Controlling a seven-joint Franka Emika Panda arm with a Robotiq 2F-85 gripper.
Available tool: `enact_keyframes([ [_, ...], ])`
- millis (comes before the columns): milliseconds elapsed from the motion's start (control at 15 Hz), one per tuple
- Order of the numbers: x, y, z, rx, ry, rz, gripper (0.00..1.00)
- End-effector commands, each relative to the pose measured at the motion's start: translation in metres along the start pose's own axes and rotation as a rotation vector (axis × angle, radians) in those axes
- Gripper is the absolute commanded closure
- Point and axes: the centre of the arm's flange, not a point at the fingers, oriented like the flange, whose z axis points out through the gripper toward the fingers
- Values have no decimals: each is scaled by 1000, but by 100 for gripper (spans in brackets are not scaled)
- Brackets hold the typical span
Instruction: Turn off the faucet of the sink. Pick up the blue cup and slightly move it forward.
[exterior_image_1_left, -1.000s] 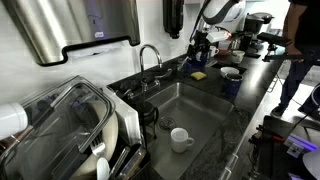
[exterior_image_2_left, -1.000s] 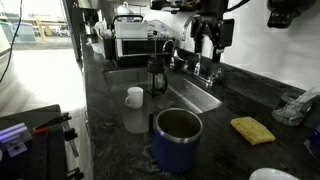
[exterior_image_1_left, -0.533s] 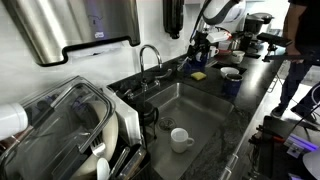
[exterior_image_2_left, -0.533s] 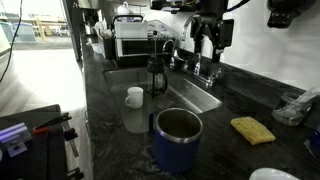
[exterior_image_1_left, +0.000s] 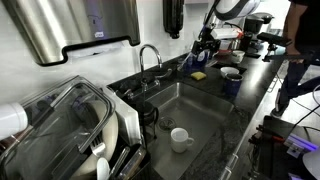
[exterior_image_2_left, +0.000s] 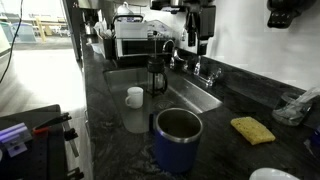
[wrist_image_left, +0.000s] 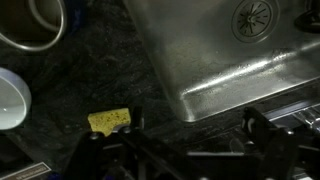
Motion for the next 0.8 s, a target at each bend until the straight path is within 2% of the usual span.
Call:
enact_keyframes([
  [0, -60, 11, -22, 40, -20, 199, 0],
  [67, -74, 13, -25, 52, -35, 227, 0],
  [133, -33, 8, -15, 27, -13, 161, 0],
  [333, -58, 13, -21, 42, -21, 206, 0],
  [533, -61, 14, -21, 43, -23, 210, 0],
  [733, -87, 11, -24, 24, 60, 386, 0],
])
